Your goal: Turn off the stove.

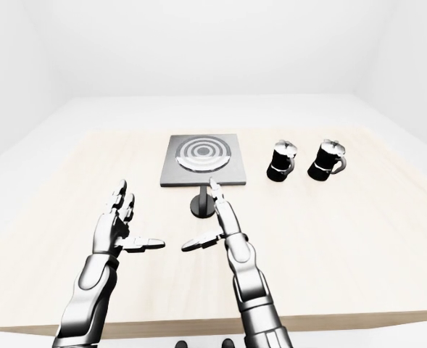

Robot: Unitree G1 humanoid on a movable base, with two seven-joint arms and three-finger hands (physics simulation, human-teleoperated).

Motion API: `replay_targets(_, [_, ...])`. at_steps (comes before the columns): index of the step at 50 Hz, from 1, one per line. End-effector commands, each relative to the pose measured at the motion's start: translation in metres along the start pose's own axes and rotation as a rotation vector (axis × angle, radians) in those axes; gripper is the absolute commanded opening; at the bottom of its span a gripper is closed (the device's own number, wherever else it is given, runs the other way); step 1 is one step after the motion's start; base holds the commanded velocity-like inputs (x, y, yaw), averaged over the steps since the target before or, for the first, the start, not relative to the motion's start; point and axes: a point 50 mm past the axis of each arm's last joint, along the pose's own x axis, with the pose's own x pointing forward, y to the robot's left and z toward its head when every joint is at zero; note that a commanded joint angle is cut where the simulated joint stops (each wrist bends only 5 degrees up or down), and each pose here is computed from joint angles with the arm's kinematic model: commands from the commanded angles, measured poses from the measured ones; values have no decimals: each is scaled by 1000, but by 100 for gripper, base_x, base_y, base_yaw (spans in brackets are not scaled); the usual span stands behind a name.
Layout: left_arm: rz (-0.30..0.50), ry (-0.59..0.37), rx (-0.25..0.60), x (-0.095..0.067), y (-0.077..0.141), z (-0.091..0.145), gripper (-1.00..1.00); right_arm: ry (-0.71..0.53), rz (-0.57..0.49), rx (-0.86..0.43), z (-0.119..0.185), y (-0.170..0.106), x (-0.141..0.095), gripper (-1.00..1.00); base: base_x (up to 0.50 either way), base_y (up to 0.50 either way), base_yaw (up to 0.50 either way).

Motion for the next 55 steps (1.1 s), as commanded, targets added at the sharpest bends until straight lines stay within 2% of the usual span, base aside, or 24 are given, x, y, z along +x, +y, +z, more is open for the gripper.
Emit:
replay_targets(1, [-1,-2,-2,0,0,1,100,16,16,4,-3,4,3,100,0,0,0])
replay_targets(28, [1,-2,-3,-1,0,0,100,36,85,-9,-5,26,6,100,0,0,0])
replay_targets(51, [-1,0,-9,-1,1,1,100,-1,88,-8,4,26,8,100,0,0,0])
replay_targets(55, [-1,-2,-10,-1,1,2,100,25,80,-9,-1,23,11,100,0,0,0])
